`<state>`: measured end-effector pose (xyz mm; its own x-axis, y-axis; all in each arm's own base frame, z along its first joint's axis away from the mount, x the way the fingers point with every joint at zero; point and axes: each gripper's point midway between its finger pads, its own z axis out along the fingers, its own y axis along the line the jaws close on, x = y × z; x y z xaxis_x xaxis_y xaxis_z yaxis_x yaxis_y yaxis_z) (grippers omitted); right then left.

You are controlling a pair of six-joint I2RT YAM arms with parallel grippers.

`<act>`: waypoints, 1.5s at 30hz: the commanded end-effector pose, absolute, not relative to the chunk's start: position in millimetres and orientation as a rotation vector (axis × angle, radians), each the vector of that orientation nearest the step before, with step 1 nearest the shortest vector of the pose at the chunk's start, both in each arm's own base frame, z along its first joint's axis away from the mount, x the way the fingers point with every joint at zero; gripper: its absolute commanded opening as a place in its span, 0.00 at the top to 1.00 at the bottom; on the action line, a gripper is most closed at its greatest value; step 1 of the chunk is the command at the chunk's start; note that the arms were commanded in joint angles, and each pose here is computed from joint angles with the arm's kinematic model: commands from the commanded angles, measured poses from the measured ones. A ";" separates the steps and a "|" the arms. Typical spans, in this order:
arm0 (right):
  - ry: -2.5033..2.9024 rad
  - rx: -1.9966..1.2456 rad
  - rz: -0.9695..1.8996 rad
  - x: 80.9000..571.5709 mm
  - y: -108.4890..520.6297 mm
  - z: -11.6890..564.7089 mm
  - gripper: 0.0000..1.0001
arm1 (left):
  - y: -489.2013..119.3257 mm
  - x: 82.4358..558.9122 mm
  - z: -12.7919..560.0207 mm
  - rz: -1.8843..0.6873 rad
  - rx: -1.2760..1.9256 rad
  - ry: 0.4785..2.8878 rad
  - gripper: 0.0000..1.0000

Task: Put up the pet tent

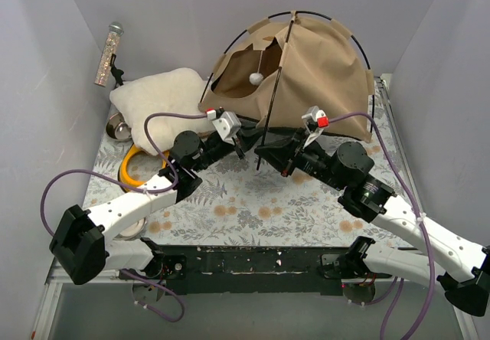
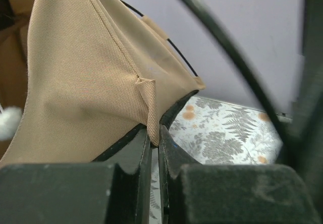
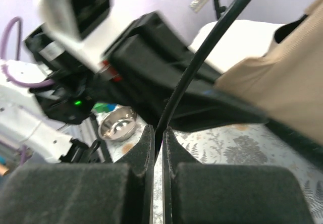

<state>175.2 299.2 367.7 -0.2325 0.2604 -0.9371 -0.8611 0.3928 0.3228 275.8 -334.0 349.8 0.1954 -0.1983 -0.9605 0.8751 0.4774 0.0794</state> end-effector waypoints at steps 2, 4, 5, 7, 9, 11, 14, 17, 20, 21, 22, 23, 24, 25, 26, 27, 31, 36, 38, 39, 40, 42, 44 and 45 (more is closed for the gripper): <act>1.103 -0.329 0.957 212.5 255.9 471.5 0.99 | -342.8 226.5 325.6 -0.932 0.909 1.125 1.00; 1.079 -0.309 0.938 216.1 252.7 480.2 0.99 | -343.3 217.1 318.0 -0.946 0.921 1.145 1.00; 1.076 -0.298 0.932 217.9 251.8 483.4 0.99 | -342.9 213.8 314.8 -0.954 0.923 1.156 1.00; 1.048 -0.289 0.921 218.6 248.9 493.6 0.99 | -341.3 210.0 310.9 -0.966 0.918 1.178 1.00; 1.024 -0.285 0.905 220.1 246.4 501.2 0.99 | -338.3 207.0 307.0 -0.979 0.911 1.205 1.00; 1.018 -0.277 0.883 224.1 243.7 504.9 0.99 | -335.5 205.3 304.2 -0.984 0.903 1.225 1.00; 1.015 -0.267 0.849 231.0 237.2 505.8 0.99 | -331.1 199.7 300.3 -0.997 0.905 1.249 1.00; 1.010 -0.267 0.843 234.2 235.2 507.0 0.99 | -327.7 196.2 294.1 -1.015 0.893 1.288 1.00; 1.010 -0.269 0.863 235.6 235.6 509.1 0.99 | -326.3 192.3 291.8 -1.040 0.884 1.308 1.00; 1.012 -0.266 0.873 236.0 236.0 510.1 0.99 | -326.0 191.6 290.1 -1.047 0.879 1.316 1.00; 1.012 -0.264 0.878 236.6 235.8 511.3 0.99 | -325.8 190.9 289.5 -1.051 0.879 1.317 1.00; 1.004 -0.267 0.887 235.5 234.9 514.9 0.99 | -325.5 190.1 286.7 -1.052 0.884 1.320 1.00; 1.004 -0.265 0.899 236.0 236.0 517.3 0.99 | -325.0 189.7 286.9 -1.052 0.882 1.315 1.00; 1.007 -0.263 0.905 236.4 236.1 518.6 0.99 | -324.8 189.0 282.8 -1.054 0.885 1.323 1.00; 1.007 -0.257 0.909 236.9 235.6 520.5 0.99 | -324.3 188.2 282.0 -1.056 0.885 1.324 1.00; 1.004 -0.254 0.911 237.2 234.8 522.6 0.99 | -324.1 187.1 279.5 -1.059 0.890 1.327 1.00; 0.999 -0.245 0.923 237.5 233.3 529.6 0.99 | -321.8 184.7 270.1 -1.063 0.891 1.348 1.00; 1.020 -0.239 0.933 239.4 232.6 528.6 0.99 | -319.1 184.1 266.2 -1.059 0.882 1.358 1.00; 1.021 -0.229 0.935 240.6 231.0 531.3 0.99 | -318.7 183.1 262.9 -1.060 0.887 1.363 1.00; 1.017 -0.224 0.938 241.1 230.0 533.9 0.99 | -318.0 182.6 263.0 -1.059 0.888 1.360 1.00; 1.017 -0.219 0.939 241.7 229.2 536.2 0.99 | -317.7 182.6 262.8 -1.055 0.891 1.358 1.00; 1.010 -0.213 0.951 241.6 228.0 540.8 0.99 | -317.1 181.3 257.4 -1.056 0.895 1.368 1.00; 1.016 -0.202 0.961 242.7 227.4 540.9 0.99 | -316.5 180.6 254.8 -1.054 0.903 1.366 1.00; 1.014 -0.199 0.966 242.5 226.9 542.0 0.99 | -316.6 180.0 254.5 -1.056 0.905 1.365 1.00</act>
